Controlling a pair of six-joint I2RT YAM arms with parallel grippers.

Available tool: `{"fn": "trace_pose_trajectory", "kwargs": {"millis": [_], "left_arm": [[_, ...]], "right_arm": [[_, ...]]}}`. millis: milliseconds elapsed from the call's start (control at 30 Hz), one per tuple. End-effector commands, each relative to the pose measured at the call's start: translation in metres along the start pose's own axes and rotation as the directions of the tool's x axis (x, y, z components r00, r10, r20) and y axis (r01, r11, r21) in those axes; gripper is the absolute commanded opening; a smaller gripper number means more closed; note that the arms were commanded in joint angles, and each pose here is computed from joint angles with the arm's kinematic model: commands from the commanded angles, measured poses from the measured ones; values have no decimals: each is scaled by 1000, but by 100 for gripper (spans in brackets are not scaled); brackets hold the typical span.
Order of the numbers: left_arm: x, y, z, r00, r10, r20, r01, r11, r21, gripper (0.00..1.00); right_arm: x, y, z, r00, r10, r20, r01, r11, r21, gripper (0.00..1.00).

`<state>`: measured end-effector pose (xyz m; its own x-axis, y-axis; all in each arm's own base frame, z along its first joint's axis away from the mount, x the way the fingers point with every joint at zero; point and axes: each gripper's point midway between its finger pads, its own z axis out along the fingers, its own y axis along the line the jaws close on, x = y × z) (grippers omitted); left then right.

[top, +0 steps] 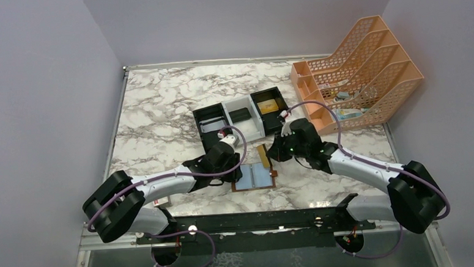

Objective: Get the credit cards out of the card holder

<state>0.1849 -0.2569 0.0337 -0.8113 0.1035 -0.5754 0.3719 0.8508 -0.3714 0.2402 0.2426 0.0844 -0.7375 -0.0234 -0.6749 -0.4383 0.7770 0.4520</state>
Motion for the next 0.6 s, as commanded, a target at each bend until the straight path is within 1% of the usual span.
{"fn": "trace_pose_trajectory", "kwargs": {"millis": [0, 67, 133, 233, 367, 467, 567], "left_arm": [[-7, -8, 2, 1000, -14, 27, 13, 1000, 14, 38], [-11, -3, -1, 999, -25, 46, 26, 999, -18, 41], [-16, 2, -7, 996, -35, 78, 38, 998, -46, 46], [-27, 2, -19, 990, -45, 135, 52, 998, -45, 54], [-44, 7, -34, 971, -56, 231, 71, 996, -59, 60], [-52, 15, -42, 956, -57, 287, 87, 992, -93, 66], [-54, 25, -48, 948, -52, 314, 99, 986, -137, 69]], "right_arm": [[-11, 8, -5, 998, -45, 43, 47, 998, -35, 1], [-16, 11, -11, 995, -66, 80, 71, 996, -50, 1], [-22, 13, -17, 987, -86, 135, 94, 994, -58, 1], [-32, 11, -30, 969, -113, 218, 125, 991, -39, 1], [-49, 8, -47, 927, -135, 349, 144, 990, 0, 1], [-66, 4, -60, 884, -163, 437, 159, 986, 47, 1], [-82, -7, -65, 859, -183, 479, 139, 982, 126, 1]]}}
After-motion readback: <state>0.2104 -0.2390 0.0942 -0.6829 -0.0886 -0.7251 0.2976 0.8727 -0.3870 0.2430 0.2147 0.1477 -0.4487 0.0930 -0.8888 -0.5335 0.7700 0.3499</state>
